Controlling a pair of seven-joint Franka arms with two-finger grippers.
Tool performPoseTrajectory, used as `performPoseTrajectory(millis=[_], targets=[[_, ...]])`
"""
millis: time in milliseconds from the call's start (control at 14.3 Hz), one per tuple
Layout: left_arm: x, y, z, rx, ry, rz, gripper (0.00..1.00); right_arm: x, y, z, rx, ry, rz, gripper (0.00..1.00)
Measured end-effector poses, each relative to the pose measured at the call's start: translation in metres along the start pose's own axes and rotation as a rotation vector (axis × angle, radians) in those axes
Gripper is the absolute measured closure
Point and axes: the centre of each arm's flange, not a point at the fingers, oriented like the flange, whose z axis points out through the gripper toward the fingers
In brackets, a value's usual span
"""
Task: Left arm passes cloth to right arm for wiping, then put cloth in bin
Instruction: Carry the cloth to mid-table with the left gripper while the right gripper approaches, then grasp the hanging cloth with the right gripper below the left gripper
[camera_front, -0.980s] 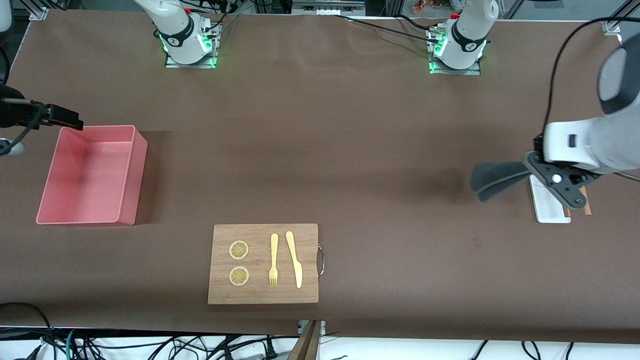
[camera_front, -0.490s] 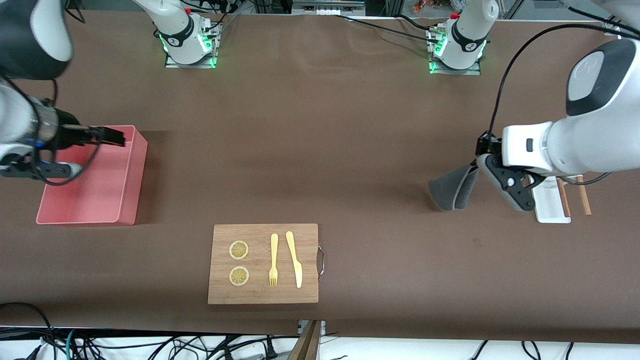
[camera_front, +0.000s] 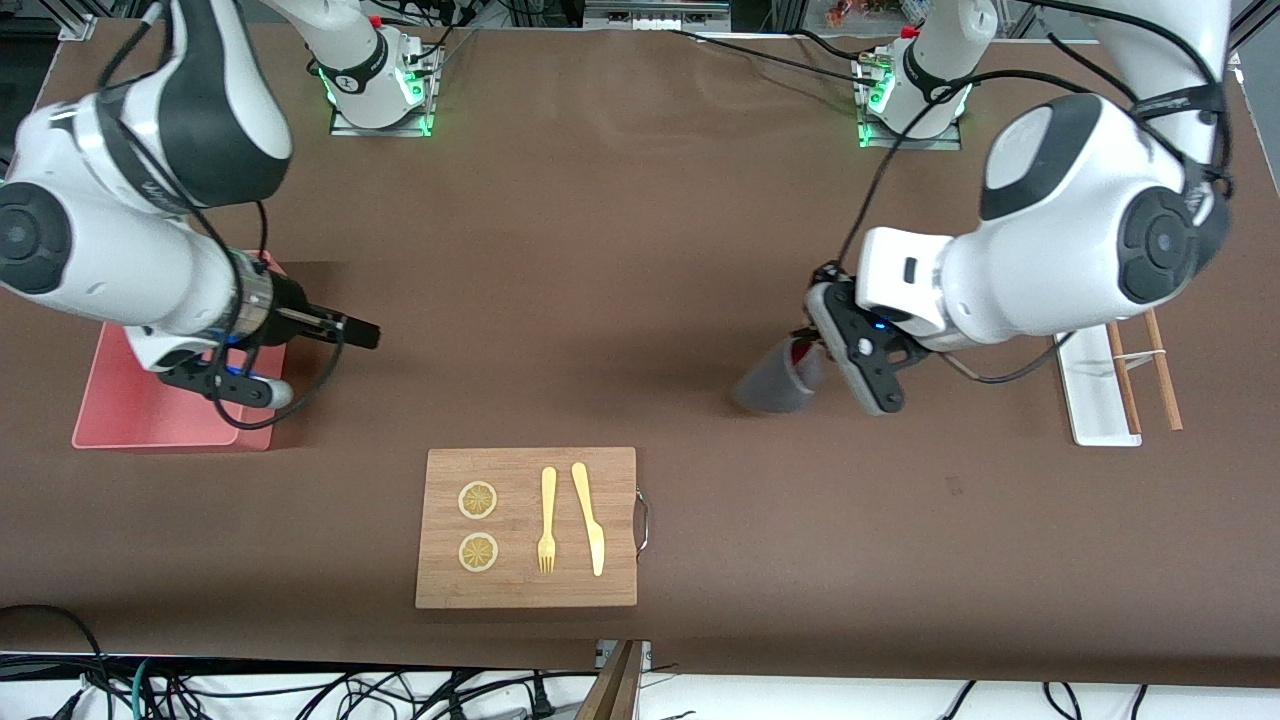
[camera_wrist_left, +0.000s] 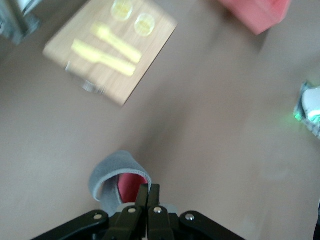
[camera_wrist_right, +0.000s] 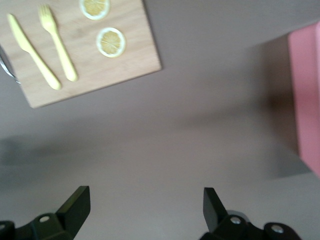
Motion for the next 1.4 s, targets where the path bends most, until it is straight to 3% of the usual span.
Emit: performPoseTrajectory(millis=[350,630,1050,1401], targets=[[0.026,0.027,0.002,-0.116,0.194,0.350,0.98,-0.013,-0.052,0.013,0.077,0.057,0.033,0.00],[0.043,0.057,0.016,-0.152,0.238,0.581,0.98,-0.026,-0.091,0.019,0.127,0.116,0.069,0.00],[0.072,0.093,0.034,-0.102,0.295,0.636,0.98,-0.044,-0.137,0.038,0.203,0.145,0.127,0.00],[0.071,0.087,0.043,-0.111,0.288,0.625,0.98,-0.039,-0.139,0.059,0.203,0.101,0.147,0.00]])
